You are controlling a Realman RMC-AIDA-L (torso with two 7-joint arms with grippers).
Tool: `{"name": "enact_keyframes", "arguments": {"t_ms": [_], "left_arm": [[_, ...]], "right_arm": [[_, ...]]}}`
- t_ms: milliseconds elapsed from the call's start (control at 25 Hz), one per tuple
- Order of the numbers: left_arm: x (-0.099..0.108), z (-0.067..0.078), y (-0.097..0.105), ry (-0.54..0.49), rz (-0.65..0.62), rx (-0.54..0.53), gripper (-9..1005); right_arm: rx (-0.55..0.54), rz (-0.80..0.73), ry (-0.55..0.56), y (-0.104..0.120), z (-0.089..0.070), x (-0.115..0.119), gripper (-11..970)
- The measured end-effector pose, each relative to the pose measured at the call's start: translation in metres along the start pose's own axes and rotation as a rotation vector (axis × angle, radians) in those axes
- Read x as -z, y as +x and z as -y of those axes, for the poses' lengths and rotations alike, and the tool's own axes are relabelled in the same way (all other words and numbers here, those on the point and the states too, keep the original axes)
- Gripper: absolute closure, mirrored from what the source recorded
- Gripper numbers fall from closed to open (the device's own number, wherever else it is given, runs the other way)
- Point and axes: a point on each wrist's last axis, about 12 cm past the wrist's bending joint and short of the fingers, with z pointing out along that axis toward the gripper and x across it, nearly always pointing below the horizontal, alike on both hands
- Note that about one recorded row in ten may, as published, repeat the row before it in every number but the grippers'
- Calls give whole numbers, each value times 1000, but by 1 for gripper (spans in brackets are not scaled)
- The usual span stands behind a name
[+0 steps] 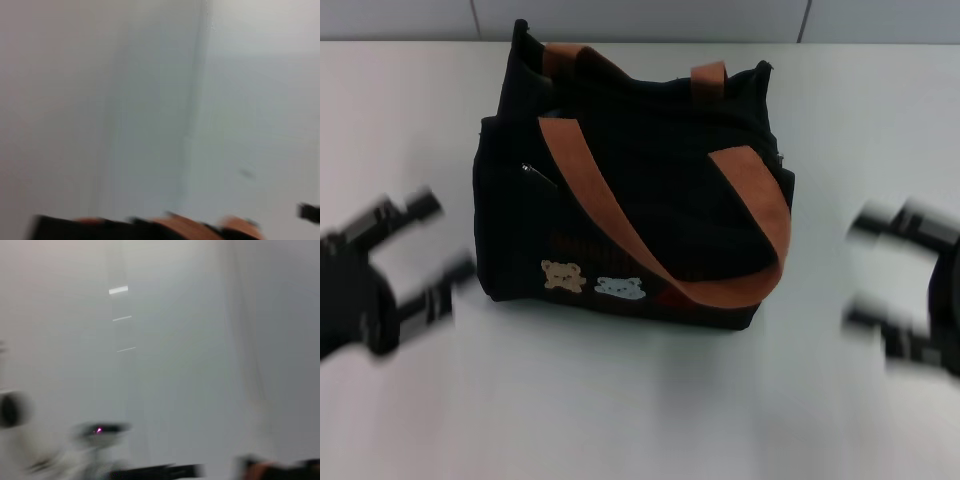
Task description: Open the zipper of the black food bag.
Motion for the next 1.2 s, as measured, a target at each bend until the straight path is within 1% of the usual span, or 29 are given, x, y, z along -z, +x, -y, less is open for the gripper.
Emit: {"name": "enact_keyframes", "arguments": {"t_ms": [40,80,120,160,320,360,560,1200], "left_arm": [[9,6,-3,115,-63,-18,375],[9,6,-3,115,-63,-18,329],[12,8,-3,156,-89,-20,284],[15,11,-3,210,-124,-13,238],[11,13,0,250,-152,-6,134],[7,13,1,267,-161,-4,134],[2,12,2,275,-158,1,136],[-5,13,2,285,-138,11,137]], "right_arm": [[-8,-16,-52,0,-2,-2,207],[-8,-16,-52,0,-2,-2,207],[-13,-30,-87,1,-3,-5,207],[-21,-49,-131,3,-4,-12,207],[-26,-66,-146,8,-3,-21,207],[-28,-71,-150,10,-3,-25,207],[-32,-83,-159,11,-2,-28,207],[-37,-74,-163,11,-3,-28,207]]}}
